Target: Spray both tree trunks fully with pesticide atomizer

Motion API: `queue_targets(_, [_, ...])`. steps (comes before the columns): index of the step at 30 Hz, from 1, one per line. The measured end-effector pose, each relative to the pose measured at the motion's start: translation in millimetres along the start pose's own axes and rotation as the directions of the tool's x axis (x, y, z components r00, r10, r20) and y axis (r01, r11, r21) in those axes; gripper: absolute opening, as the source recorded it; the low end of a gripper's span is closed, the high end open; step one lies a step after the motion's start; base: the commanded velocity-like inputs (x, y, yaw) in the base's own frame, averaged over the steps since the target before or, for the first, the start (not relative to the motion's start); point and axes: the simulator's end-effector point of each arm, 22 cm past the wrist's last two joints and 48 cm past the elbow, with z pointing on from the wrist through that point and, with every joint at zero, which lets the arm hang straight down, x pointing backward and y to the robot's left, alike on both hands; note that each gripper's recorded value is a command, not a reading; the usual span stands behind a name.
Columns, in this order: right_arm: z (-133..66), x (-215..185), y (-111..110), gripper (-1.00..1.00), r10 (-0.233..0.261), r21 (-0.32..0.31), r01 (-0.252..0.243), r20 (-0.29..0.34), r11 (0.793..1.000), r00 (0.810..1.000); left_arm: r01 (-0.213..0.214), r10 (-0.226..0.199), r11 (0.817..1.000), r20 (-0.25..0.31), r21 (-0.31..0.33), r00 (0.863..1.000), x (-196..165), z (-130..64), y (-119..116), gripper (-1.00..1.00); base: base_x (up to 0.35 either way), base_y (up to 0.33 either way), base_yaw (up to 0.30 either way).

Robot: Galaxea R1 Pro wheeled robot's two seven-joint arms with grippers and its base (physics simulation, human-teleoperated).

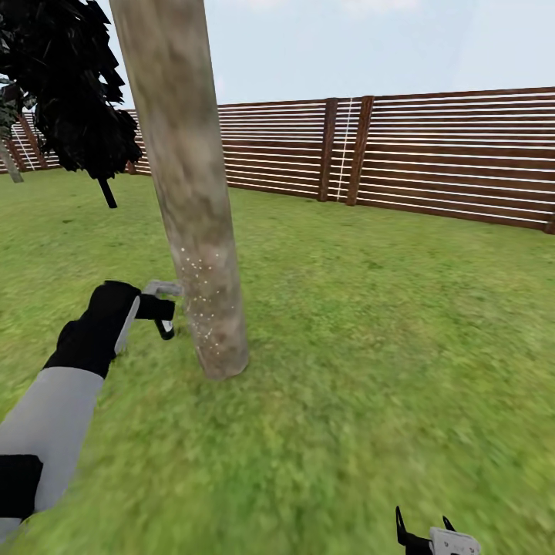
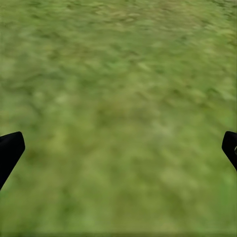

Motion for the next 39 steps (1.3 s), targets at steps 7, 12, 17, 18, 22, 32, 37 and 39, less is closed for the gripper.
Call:
queue_targets(7, [0.0,0,0,1.0,0.0,0.0,0.0,0.0,1.0,1.0,-0.077,0.089,0.992,-0.119,0.101,0.989,81,31.1,-81,-1.0,0.0,0.0,0.0])
queue_targets(12, [0.0,0,0,1.0,0.0,0.0,0.0,0.0,1.0,1.0,0.066,-0.063,0.998,-0.149,0.011,0.987,113,43.4,-1,-1.0,0.0,0.0,0.0])
queue_targets(17, [0.0,0,0,1.0,0.0,0.001,0.0,0.0,1.0,1.0,0.079,-0.076,0.997,-0.181,0.014,0.981,156,53.4,-7,-1.0,0.0,0.0,0.0])
queue_targets(18, [0.0,0,0,1.0,0.0,0.0,0.0,0.0,1.0,1.0,0.063,-0.061,0.998,-0.156,0.004,0.986,162,58.2,-8,-1.0,0.0,0.0,0.0])
queue_targets(22, [-0.1,0,0,1.0,0.0,0.0,0.0,0.0,1.0,1.0,0.053,-0.066,0.994,-0.156,-0.092,0.986,208,82.1,-29,-1.0,0.0,0.0,0.0])
queue_targets(32, [-0.1,0,0,1.0,0.0,-0.001,0.0,0.0,1.0,1.0,0.042,-0.065,0.982,-0.12,-0.186,0.991,215,87.5,-21,-1.0,0.114,-0.046,0.0])
queue_targets(37, [-1.4,1,9,1.0,0.011,-0.005,-0.011,-0.001,1.0,1.0,0.078,-0.106,0.975,-0.131,-0.206,0.986,236,92.7,-13,-1.0,0.013,-0.266,0.095])
queue_targets(39, [-1.4,0,9,1.0,0.012,-0.005,-0.012,0.0,1.0,1.0,0.083,-0.109,0.97,-0.107,-0.228,0.988,232,92.2,-6,-1.0,0.0,-0.273,0.256])
